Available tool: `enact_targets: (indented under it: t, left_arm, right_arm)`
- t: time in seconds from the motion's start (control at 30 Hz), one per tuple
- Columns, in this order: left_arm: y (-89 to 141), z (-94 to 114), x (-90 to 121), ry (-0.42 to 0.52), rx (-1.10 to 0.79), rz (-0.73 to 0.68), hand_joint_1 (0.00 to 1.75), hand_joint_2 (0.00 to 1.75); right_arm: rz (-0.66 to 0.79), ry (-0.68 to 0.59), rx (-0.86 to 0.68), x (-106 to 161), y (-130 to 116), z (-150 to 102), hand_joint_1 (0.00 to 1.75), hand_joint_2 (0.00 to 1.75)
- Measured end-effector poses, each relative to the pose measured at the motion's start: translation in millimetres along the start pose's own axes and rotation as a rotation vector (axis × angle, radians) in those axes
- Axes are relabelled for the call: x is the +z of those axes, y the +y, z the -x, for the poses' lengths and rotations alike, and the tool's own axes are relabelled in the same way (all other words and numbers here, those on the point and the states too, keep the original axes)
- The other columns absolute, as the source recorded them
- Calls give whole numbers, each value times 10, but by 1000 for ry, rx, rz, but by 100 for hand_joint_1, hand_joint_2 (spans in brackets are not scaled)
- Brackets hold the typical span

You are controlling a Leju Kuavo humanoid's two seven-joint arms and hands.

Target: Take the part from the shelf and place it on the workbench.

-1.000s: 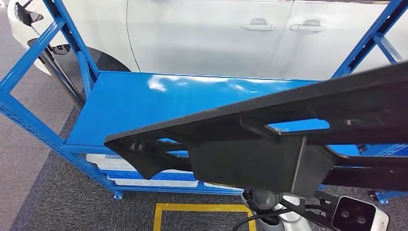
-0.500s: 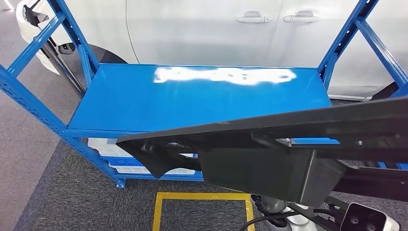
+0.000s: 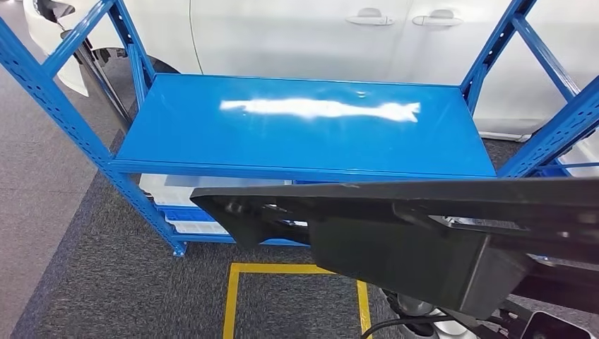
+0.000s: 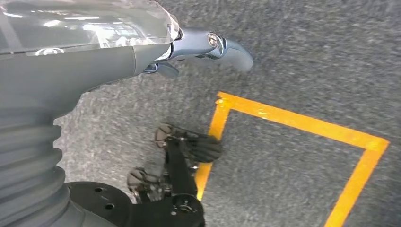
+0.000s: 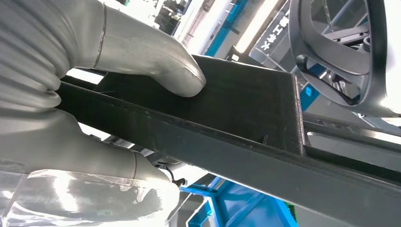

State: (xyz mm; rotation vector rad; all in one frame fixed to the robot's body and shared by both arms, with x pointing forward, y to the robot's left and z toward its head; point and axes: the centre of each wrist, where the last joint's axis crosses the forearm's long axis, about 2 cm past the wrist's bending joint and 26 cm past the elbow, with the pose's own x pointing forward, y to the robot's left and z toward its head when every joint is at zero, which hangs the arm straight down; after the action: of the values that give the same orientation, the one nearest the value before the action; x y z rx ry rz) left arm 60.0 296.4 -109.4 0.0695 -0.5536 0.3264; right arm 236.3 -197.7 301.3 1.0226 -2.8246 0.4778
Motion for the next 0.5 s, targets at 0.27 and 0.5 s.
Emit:
enact_targets:
  t: [0.27, 0.5]
  left_arm:
    - [4, 13, 6, 3, 4, -2, 0, 175]
    - [13, 15, 7, 5, 15, -11, 0, 175]
  right_arm:
    - [-8, -2, 0, -8, -15, -2, 175, 175]
    - [-8, 6, -35, 27, -32, 22, 175, 175]
